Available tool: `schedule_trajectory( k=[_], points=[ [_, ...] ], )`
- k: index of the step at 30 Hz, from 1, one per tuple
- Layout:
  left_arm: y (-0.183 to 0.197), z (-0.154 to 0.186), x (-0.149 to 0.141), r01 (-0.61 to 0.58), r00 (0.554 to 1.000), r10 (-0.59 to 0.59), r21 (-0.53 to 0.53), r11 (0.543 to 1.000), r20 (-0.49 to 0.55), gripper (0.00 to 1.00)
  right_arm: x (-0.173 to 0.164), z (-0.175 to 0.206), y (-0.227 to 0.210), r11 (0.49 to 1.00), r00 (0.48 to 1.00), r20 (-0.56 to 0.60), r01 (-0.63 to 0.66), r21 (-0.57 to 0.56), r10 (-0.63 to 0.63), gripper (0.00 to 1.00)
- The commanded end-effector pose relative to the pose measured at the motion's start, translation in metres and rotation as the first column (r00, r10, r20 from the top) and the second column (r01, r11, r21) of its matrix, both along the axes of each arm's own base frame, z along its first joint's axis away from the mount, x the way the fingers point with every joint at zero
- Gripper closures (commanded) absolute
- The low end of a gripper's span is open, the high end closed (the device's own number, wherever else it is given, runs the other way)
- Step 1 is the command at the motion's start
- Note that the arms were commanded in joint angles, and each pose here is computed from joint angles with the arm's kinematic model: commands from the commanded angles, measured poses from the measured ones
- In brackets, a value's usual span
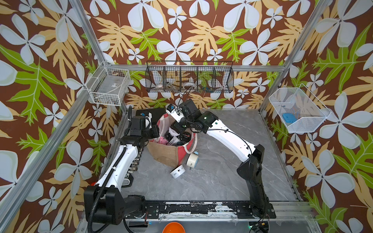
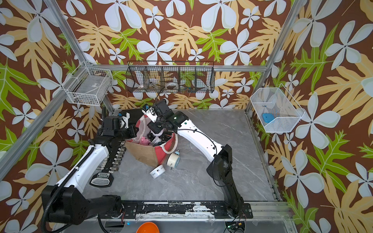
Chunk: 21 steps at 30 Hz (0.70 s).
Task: Put the alarm clock into the canvas bag
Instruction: Pick up the alarm from the center of the board.
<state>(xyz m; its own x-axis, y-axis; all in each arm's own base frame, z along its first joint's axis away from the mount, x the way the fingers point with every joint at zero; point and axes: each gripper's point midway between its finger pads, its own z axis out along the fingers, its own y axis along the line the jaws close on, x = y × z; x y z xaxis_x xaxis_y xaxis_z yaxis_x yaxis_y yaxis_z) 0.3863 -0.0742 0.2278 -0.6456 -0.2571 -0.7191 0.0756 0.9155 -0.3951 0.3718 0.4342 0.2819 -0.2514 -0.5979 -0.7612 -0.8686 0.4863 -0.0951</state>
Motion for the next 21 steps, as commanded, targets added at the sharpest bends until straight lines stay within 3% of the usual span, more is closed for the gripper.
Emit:
schedule_trajectory(
  k=[1, 5, 12, 21],
  points=[
    [-0.003, 0.008, 0.003, 0.014, 0.999, -0.014, -0.01, 1.0, 0.034, 1.0, -0.038, 0.0, 0.008, 0.963, 0.963, 0.001, -0.268, -0.03, 0.268, 0.41],
    [-0.003, 0.008, 0.003, 0.016, 0.999, -0.015, -0.01, 1.0, 0.033, 1.0, -0.074, -0.006, 0.01, 0.887, 0.89, 0.002, -0.454, -0.087, 0.456, 0.39],
    [-0.003, 0.007, 0.003, 0.014, 0.999, -0.014, -0.011, 1.0, 0.03, 1.0, -0.128, -0.031, 0.007, 0.694, 0.718, -0.01, -0.677, -0.245, 0.696, 0.39],
    [-0.003, 0.009, 0.003, 0.014, 0.999, -0.013, -0.01, 1.0, 0.034, 1.0, -0.172, -0.055, 0.004, 0.533, 0.576, -0.072, -0.79, -0.303, 0.814, 0.34]
  ],
)
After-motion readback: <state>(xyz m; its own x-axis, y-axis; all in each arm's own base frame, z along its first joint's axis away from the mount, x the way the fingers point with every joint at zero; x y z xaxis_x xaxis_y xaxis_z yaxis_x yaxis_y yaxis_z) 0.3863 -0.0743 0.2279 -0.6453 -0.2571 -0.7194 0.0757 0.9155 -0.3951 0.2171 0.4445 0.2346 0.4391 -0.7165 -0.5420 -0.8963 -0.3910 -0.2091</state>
